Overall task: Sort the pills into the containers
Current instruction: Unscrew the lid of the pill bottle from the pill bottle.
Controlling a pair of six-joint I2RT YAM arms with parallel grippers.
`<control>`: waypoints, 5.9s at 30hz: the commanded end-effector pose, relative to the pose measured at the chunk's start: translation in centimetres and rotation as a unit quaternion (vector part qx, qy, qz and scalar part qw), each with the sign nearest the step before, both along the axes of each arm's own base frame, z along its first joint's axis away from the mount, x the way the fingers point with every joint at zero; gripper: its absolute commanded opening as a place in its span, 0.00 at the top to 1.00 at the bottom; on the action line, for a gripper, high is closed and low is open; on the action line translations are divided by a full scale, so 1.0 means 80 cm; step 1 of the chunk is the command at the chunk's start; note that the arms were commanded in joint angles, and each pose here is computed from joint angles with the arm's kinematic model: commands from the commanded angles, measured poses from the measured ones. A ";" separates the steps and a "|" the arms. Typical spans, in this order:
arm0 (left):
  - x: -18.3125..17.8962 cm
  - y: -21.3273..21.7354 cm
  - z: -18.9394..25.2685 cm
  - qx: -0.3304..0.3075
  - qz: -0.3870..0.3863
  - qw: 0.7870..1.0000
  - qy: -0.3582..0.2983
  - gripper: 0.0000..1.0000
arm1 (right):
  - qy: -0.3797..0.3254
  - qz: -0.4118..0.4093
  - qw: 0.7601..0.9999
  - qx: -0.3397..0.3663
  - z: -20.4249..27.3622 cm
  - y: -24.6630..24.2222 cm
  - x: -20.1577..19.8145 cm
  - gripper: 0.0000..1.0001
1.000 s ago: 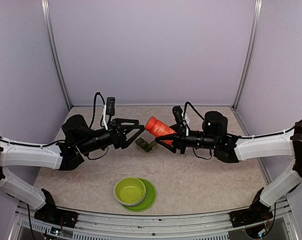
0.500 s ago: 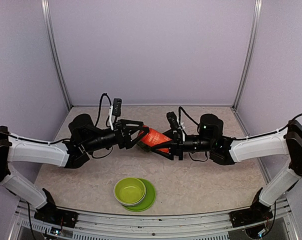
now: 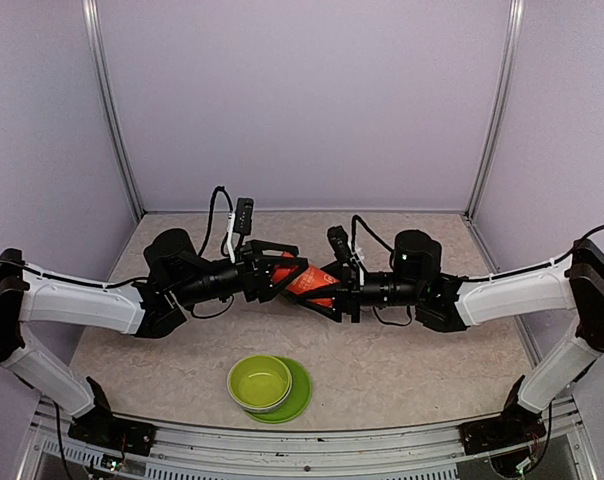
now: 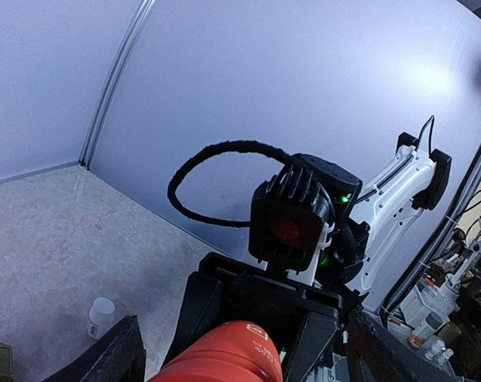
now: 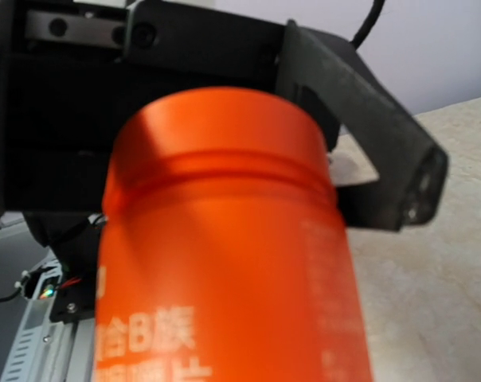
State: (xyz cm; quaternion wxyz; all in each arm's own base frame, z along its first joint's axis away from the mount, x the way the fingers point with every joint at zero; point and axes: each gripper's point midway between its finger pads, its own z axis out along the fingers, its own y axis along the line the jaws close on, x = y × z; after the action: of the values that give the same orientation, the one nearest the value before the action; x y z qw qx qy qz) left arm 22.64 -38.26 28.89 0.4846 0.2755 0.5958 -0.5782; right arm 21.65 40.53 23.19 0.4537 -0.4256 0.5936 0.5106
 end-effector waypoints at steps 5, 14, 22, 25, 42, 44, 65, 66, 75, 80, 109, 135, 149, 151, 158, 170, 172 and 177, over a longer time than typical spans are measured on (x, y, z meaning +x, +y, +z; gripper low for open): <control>-0.011 -0.003 0.008 -0.005 -0.013 1.000 -0.013 0.16 | -0.027 -0.056 0.998 0.013 0.028 -0.014 0.022 0.69; -0.009 -0.001 0.004 0.002 -0.005 1.000 -0.009 0.16 | -0.040 -0.063 0.997 0.017 0.039 -0.025 0.026 0.69; -0.002 0.010 0.012 -0.006 0.014 1.000 -0.011 0.18 | -0.042 -0.049 0.998 0.015 0.037 -0.025 0.020 0.69; -0.004 0.009 0.014 -0.008 0.008 1.000 -0.011 0.19 | -0.040 -0.051 0.998 0.016 0.035 -0.027 0.020 0.69; 0.006 0.017 0.005 -0.015 0.026 1.000 0.006 0.45 | -0.042 -0.042 0.998 0.023 0.035 -0.031 0.012 0.69; 0.006 0.017 0.004 -0.016 0.025 1.000 0.009 0.50 | -0.043 -0.041 0.998 0.022 0.032 -0.031 0.011 0.69; 0.042 0.039 -0.004 0.000 0.116 0.986 0.123 0.51 | -0.095 -0.073 0.993 0.024 0.017 -0.043 0.029 0.69; 0.044 0.040 -0.005 0.000 0.121 0.984 0.132 0.51 | -0.097 -0.073 0.992 0.024 0.016 -0.043 0.029 0.69; 0.053 0.036 -0.015 -0.001 0.127 0.975 0.181 0.46 | -0.103 -0.079 0.991 0.015 0.008 -0.040 0.035 0.69; 0.051 0.035 -0.018 0.002 0.123 0.978 0.166 0.27 | -0.100 -0.070 0.992 0.025 0.018 -0.040 0.030 0.69; -0.002 -0.006 0.005 -0.007 -0.006 1.000 0.008 0.09 | -0.037 0.020 0.998 0.046 0.022 -0.005 0.000 0.70; -0.011 0.010 -0.002 -0.009 0.010 1.000 0.005 0.23 | -0.046 -0.062 0.997 0.028 0.018 -0.029 0.031 0.67; 0.002 0.023 -0.004 -0.026 0.026 0.999 0.030 0.56 | -0.052 -0.032 0.998 0.032 0.012 -0.027 0.018 0.67; 0.003 0.025 -0.004 -0.030 0.027 0.999 0.036 0.62 | -0.053 -0.032 0.998 0.031 0.010 -0.027 0.017 0.67; 0.007 0.030 0.004 -0.039 0.033 0.997 0.061 0.63 | -0.072 -0.041 0.996 0.025 0.005 -0.031 0.020 0.67; 0.037 0.042 0.000 -0.012 0.103 0.984 0.146 0.63 | -0.110 -0.067 0.991 0.024 0.011 -0.040 0.030 0.67; 0.041 0.042 -0.002 -0.009 0.110 0.981 0.161 0.63 | -0.115 -0.072 0.991 0.021 0.010 -0.040 0.032 0.68; 0.039 0.037 -0.003 -0.008 0.105 0.981 0.165 0.46 | -0.117 -0.066 0.991 0.023 0.015 -0.038 0.031 0.68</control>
State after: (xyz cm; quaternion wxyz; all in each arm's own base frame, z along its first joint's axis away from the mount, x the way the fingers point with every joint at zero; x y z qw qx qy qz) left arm 23.49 -37.10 25.99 0.3945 0.1630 0.6978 -0.5752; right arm 23.01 38.73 22.76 0.5276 -0.4420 0.5622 0.4584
